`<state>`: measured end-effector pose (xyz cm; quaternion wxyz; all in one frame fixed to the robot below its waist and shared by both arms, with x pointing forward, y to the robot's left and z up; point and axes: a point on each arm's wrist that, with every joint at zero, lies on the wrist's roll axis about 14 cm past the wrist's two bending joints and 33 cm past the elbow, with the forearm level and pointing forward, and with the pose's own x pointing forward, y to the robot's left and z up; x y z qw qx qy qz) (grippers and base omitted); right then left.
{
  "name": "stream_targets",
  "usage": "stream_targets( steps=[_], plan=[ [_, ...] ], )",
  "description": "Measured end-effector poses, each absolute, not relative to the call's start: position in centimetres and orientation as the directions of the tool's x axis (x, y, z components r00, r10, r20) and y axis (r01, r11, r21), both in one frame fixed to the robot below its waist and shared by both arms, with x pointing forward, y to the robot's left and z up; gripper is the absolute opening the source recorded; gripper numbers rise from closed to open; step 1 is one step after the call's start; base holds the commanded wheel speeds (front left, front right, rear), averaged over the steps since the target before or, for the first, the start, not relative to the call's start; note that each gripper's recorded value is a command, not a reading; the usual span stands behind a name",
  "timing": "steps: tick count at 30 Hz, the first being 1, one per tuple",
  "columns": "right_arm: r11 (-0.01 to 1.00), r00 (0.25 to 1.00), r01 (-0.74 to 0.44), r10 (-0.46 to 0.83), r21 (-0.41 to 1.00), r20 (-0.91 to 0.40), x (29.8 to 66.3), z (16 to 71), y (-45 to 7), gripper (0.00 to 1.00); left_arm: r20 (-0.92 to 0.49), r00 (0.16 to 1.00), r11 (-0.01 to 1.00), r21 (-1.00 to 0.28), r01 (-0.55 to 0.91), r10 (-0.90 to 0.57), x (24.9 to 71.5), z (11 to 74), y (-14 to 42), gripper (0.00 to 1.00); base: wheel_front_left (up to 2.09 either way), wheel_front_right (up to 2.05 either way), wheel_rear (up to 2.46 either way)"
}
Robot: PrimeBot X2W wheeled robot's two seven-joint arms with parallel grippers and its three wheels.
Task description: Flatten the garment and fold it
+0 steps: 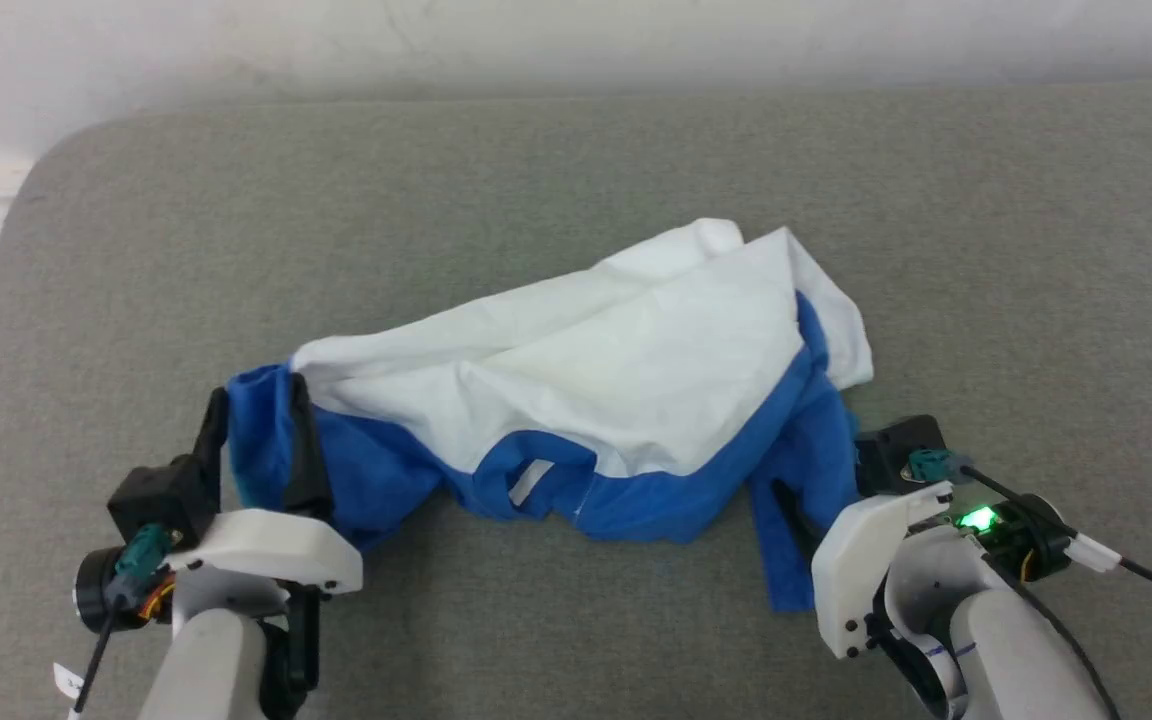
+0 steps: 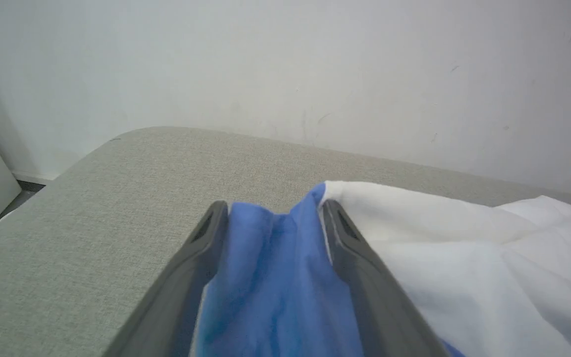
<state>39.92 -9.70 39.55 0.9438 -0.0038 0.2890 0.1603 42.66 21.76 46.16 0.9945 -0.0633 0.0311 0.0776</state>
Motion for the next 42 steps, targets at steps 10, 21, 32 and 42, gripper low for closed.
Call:
stream_targets(
  steps=[10, 21, 32, 42],
  plan=[
    [0.956, 0.759, -0.291, 0.258, 0.043, -0.597, 41.2, 39.3, -10.5, 0.00, -0.042, 0.991, 0.985, -0.109, -0.132, 0.128, 41.9, 46.9, 21.7, 1.00, 0.00, 0.00, 0.00],
    [0.978, 0.854, 0.074, -0.164, -0.196, -0.495, 40.7, 44.8, -28.1, 0.00, 0.049, 0.997, 0.992, -0.112, -0.059, 0.065, 41.2, 49.7, 20.2, 1.00, 0.00, 0.00, 0.00],
    [0.927, 0.830, 0.263, -0.358, -0.266, -0.427, 40.9, 45.9, -37.7, 0.00, 0.027, 1.000, 0.994, -0.105, 0.009, -0.006, 42.3, 48.6, 18.5, 1.00, 0.00, 0.00, 0.00],
    [0.965, 0.878, 0.215, -0.259, -0.152, -0.402, 42.2, 43.6, -33.7, 1.00, 0.020, 1.000, 0.995, -0.103, 0.017, -0.015, 42.2, 48.3, 18.5, 1.00, 0.00, 0.00, 0.00]
  ],
)
